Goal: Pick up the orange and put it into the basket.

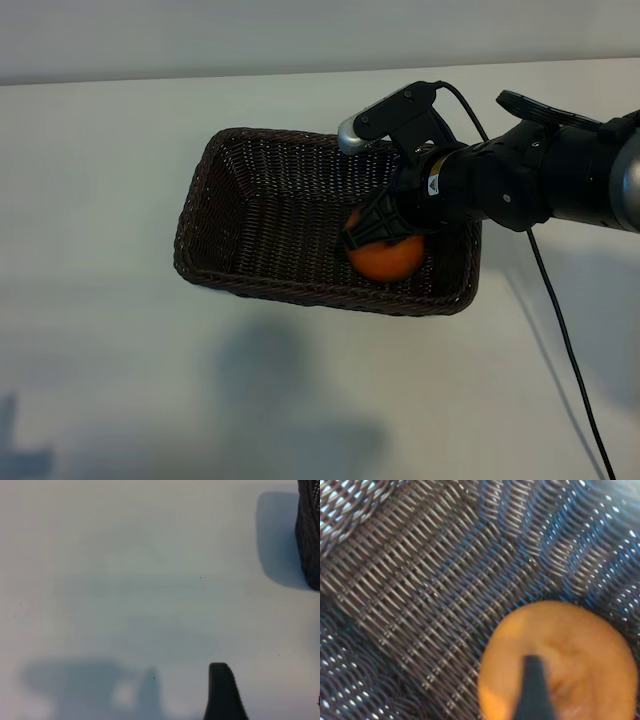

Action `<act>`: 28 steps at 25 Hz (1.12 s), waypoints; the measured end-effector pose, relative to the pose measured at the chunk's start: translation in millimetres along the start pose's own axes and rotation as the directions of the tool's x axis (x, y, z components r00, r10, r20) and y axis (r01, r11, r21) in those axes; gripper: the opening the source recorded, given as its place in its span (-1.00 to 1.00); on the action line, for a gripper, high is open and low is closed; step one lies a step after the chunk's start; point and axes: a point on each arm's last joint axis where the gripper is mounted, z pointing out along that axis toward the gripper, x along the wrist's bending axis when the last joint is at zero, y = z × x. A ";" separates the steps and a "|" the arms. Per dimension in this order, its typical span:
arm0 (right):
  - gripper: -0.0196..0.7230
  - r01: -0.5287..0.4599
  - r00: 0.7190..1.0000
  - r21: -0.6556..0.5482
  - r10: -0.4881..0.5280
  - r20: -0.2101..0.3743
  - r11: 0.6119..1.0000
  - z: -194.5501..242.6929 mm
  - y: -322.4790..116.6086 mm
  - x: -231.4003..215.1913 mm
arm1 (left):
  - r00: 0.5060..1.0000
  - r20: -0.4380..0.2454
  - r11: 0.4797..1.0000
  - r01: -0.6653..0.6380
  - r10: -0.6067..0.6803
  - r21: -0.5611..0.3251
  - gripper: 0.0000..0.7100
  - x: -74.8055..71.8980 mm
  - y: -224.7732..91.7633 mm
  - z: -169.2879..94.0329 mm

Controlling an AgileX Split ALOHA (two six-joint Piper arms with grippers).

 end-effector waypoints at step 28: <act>0.85 -0.139 0.899 -0.376 0.276 0.339 0.916 -204.1 22.8 -123.6 | 1.000 0.000 1.000 0.000 0.000 0.000 0.35 0.0 0.0 0.0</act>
